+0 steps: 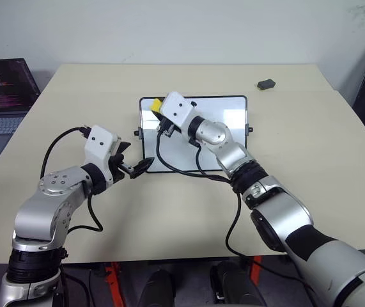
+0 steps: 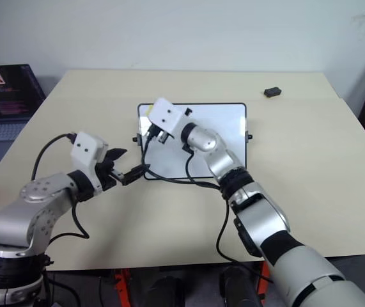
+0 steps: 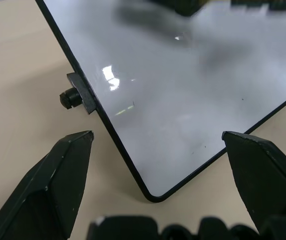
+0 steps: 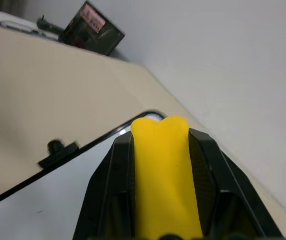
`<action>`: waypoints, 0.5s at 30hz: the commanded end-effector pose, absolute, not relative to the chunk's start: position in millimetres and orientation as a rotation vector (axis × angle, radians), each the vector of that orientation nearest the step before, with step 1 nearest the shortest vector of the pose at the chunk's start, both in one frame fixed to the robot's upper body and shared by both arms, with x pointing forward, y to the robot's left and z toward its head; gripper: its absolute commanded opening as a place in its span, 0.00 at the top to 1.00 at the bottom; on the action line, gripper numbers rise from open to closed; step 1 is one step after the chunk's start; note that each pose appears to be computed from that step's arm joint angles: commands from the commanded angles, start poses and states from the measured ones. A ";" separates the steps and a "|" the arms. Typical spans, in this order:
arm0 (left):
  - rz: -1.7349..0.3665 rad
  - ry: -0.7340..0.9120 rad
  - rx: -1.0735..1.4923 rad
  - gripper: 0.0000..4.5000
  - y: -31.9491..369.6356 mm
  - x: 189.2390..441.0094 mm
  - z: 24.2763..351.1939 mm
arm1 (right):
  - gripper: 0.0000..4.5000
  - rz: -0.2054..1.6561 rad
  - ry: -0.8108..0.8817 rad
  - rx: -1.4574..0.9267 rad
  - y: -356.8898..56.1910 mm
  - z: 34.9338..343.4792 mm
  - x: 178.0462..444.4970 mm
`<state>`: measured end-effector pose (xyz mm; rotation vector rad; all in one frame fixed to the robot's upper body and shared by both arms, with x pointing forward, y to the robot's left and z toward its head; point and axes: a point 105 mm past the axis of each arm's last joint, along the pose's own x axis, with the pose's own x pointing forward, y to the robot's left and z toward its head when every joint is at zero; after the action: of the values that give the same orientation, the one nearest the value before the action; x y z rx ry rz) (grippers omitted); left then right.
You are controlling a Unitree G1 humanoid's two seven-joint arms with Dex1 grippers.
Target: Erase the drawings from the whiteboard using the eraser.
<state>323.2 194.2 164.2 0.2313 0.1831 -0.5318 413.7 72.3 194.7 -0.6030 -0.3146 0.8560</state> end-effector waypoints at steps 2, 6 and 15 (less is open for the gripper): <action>-0.545 0.139 0.250 0.00 189.2 321.9 174.1 | 0.75 0.923 -0.281 -0.640 82.0 181.3 406.7; -0.545 0.139 0.250 0.00 189.7 322.1 174.0 | 0.75 1.007 -0.231 -0.674 86.1 159.1 396.7; -0.557 0.139 0.250 0.00 186.8 324.0 173.8 | 0.75 1.059 -0.226 -0.680 88.7 153.4 386.5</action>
<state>323.2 190.3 161.9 0.2339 0.1905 -0.5470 384.3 87.7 130.4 -0.7137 -0.1576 1.0840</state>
